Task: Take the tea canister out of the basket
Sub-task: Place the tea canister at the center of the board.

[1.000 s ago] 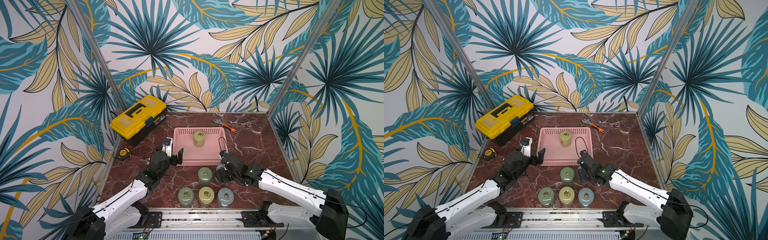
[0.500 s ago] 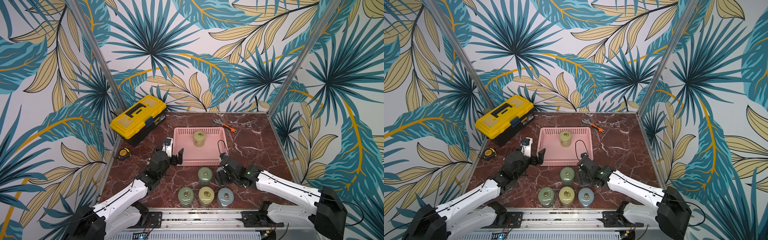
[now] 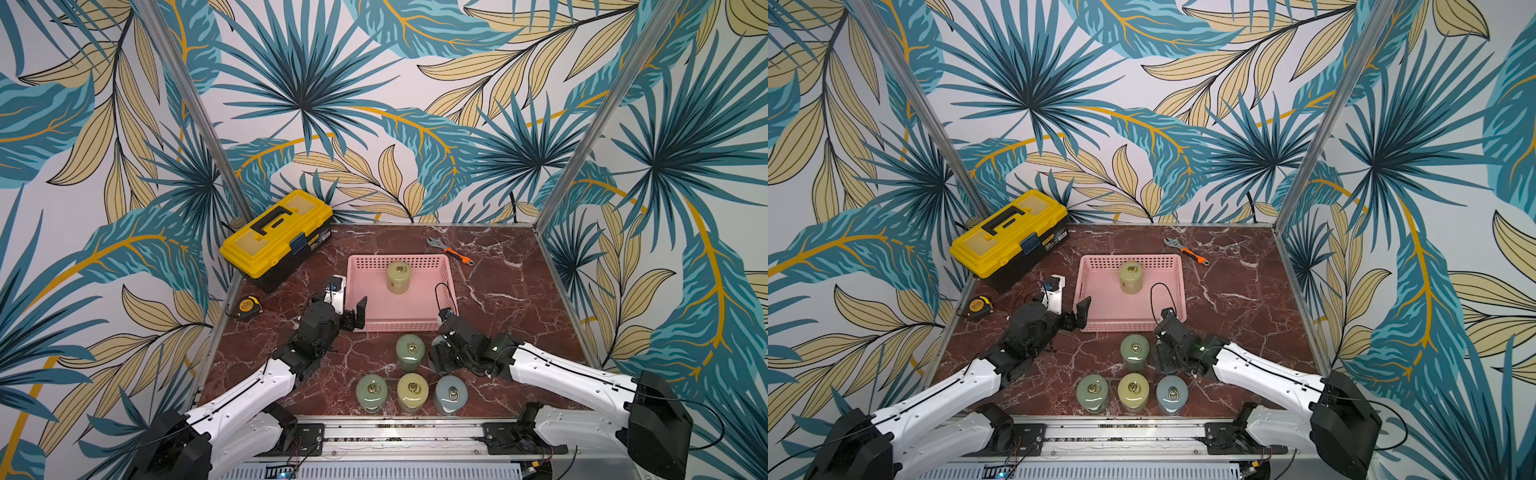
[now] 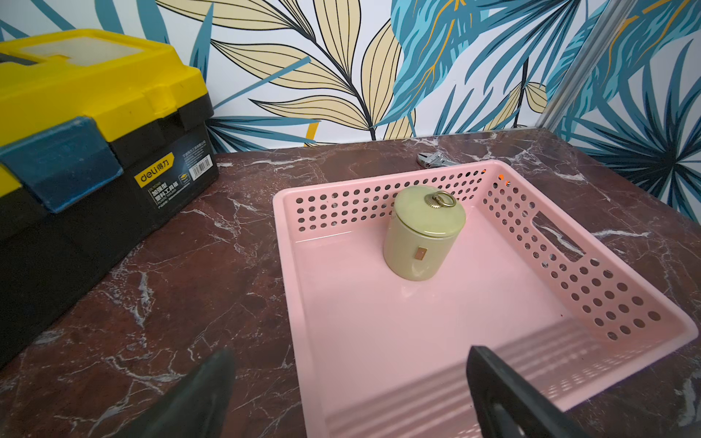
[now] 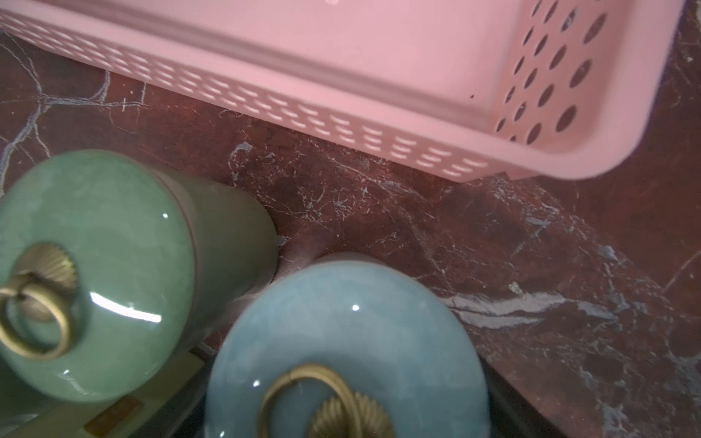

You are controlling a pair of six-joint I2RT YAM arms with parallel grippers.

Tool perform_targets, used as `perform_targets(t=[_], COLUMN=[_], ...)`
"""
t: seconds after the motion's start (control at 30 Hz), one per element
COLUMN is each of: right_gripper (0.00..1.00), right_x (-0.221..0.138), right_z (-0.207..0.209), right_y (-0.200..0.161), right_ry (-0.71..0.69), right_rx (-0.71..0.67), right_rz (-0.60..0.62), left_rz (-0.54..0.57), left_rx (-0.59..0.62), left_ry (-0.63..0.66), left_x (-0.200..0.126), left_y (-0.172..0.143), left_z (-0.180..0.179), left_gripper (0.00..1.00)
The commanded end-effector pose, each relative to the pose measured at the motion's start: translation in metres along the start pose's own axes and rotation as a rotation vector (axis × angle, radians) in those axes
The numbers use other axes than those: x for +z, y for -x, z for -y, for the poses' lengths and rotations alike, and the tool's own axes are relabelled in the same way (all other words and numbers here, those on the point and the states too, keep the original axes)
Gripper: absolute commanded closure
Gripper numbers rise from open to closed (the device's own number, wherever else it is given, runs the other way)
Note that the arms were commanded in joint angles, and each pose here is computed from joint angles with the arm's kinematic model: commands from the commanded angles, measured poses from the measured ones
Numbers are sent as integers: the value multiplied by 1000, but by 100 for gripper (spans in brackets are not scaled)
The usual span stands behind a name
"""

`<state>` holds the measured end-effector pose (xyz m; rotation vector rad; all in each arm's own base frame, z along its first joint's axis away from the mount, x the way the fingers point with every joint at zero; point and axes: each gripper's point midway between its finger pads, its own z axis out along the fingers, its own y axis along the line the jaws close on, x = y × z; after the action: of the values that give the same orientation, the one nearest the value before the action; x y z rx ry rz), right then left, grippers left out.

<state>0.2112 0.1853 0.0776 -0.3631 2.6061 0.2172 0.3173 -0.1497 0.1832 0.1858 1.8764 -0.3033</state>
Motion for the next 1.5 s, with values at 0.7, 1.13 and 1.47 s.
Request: perform_targets(t=[0.7, 1.13, 1.47], right_gripper=[1, 1, 1], right_x=[-39, -64, -58], right_z=[3, 20, 47], right_y=[20, 68, 104], right_ry=[5, -54, -55], right_rx=[15, -43, -21], right_rz=[94, 208, 267], left_rz=[28, -88, -193], left_rx=[24, 41, -78], left_ry=[-58, -275, -238], left_x=[-6, -11, 17], left_y=[8, 45, 45], left_z=[9, 57, 65], left_gripper=[0, 0, 0])
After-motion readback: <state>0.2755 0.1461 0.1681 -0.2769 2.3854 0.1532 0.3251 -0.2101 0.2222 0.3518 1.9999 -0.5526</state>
